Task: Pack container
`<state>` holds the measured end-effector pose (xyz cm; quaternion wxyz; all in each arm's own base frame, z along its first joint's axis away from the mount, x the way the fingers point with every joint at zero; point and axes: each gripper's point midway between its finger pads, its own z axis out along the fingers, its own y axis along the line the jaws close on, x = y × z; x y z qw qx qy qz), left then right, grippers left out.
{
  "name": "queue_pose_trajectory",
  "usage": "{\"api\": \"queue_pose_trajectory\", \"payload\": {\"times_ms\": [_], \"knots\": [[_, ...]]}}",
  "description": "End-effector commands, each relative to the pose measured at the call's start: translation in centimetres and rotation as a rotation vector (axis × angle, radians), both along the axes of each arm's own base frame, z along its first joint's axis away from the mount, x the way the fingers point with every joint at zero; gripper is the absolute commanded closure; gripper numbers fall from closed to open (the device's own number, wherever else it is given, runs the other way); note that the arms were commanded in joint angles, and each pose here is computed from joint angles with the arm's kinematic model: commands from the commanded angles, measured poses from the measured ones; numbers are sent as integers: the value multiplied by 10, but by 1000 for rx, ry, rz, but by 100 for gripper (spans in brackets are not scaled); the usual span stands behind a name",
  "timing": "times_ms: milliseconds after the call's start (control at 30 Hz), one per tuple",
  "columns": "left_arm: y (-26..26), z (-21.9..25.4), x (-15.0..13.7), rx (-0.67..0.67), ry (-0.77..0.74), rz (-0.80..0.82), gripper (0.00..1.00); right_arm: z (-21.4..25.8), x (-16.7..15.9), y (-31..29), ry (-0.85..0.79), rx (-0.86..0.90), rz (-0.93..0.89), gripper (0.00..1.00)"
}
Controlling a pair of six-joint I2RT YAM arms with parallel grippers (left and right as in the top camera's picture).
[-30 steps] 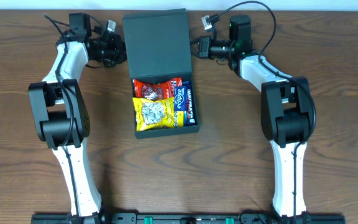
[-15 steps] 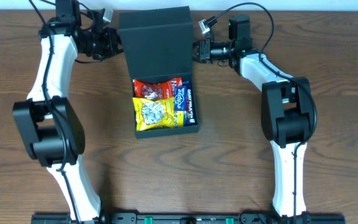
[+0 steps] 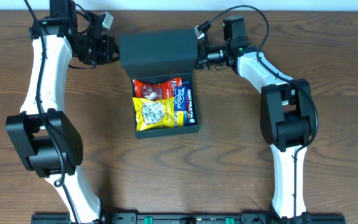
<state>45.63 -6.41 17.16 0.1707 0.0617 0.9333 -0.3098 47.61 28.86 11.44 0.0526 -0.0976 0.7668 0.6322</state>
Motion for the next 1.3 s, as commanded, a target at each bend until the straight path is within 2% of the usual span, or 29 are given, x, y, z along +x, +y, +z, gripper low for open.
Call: {"api": "queue_pose_trajectory", "payload": {"times_ms": [0,267,567,800,933,1133,1267], "knots": [[2,16,-3,53,-68,-51,94,19,-8,7,-48,24,39,99],[16,18,-2,65,-72,-22,94,16,-3,5,-66,7,20,99],[22,18,-1,63,-66,1,94,0,16,-2,-116,-94,-78,99],[47,-1,-1,186,28,148,94,6,43,-37,-210,-167,-190,99],[51,-12,-6,192,101,206,94,21,53,-66,-246,-176,-236,98],[50,-49,-31,190,264,259,94,20,49,-96,-266,-271,-258,99],[32,-81,-47,140,326,221,94,16,37,-109,-272,-377,-251,99]]}}
